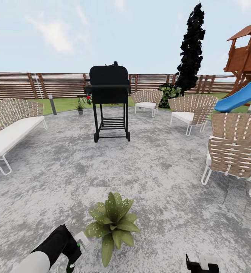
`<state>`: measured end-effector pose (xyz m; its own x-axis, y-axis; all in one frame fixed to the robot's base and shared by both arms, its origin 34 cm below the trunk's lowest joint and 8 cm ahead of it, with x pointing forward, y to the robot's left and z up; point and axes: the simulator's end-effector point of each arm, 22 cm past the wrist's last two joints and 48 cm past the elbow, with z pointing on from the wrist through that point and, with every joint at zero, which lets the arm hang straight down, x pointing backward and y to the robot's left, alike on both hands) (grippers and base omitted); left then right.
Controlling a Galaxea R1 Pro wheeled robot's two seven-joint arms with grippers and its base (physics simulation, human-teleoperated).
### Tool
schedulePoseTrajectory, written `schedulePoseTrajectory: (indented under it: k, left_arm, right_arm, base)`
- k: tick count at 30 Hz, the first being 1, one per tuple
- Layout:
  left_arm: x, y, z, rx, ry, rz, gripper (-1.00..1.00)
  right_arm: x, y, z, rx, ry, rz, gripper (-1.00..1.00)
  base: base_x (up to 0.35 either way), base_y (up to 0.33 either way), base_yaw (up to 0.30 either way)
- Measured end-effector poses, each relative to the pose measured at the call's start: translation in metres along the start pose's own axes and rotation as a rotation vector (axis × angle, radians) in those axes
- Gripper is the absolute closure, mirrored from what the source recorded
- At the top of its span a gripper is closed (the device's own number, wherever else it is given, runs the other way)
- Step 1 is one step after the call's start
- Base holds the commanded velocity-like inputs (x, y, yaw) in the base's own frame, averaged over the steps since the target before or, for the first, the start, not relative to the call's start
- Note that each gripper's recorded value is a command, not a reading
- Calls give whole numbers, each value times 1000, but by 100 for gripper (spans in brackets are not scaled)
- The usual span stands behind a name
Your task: Pick up the pesticide atomizer in the garden and spray insectifuge to fully cover both potted plants in the garden.
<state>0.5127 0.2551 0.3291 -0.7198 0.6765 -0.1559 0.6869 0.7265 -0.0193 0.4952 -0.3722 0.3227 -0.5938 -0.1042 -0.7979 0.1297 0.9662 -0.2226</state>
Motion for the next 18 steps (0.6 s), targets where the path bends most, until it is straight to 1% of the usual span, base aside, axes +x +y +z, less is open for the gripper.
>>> schedulePoseTrajectory:
  k: [4,8,11,16,18]
  left_arm:
    - [0,-1,0,0,1,4,100]
    - [-1,-1,0,-3,3,10,100]
    - [-1,0,0,-4,4,11,100]
    - [0,0,0,-4,5,13,100]
    - [0,0,1,-4,6,14,100]
  right_arm:
    - [0,0,0,0,0,0,-100]
    - [0,0,0,0,-1,0,-100]
    - [0,0,0,0,0,0,-100]
    - [0,0,0,0,0,0,-100]
    - [0,0,0,0,0,0,-100]
  base:
    - [33,-33,250]
    - [137,-205,44]
    - [39,-256,3]
    - [-160,-237,0]
    - [-220,-211,115]
